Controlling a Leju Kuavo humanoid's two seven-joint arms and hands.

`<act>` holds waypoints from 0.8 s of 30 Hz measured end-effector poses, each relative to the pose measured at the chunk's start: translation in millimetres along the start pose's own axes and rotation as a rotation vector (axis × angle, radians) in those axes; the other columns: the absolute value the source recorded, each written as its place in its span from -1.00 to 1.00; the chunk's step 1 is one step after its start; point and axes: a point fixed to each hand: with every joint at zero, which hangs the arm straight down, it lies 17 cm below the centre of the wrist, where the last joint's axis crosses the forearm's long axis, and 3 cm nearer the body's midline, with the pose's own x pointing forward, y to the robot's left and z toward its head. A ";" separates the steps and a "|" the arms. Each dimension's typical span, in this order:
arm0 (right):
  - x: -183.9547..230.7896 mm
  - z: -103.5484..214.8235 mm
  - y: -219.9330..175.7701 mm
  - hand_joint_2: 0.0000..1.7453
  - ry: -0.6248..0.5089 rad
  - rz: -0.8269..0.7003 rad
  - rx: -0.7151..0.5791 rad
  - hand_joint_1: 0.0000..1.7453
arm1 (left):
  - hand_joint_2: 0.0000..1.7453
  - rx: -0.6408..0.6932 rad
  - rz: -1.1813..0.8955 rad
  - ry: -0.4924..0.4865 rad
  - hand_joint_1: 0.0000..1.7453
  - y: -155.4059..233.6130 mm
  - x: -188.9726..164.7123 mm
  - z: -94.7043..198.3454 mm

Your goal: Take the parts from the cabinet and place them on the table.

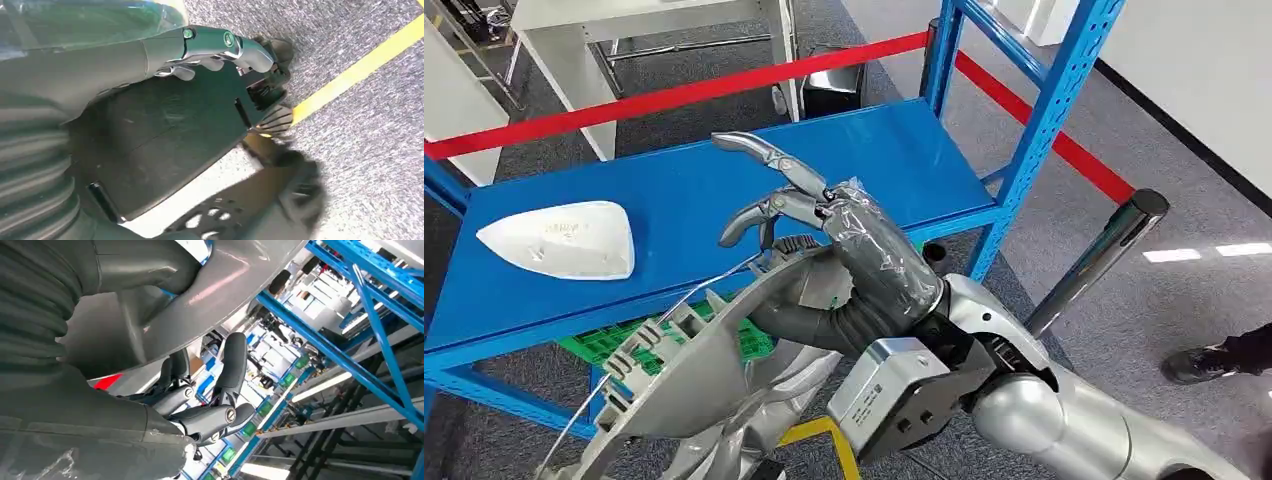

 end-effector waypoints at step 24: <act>-1.5 1.0 2.3 1.00 0.009 -0.007 -0.002 1.00 | 1.00 0.015 0.008 0.022 -1.00 2.8 -11.3 1.7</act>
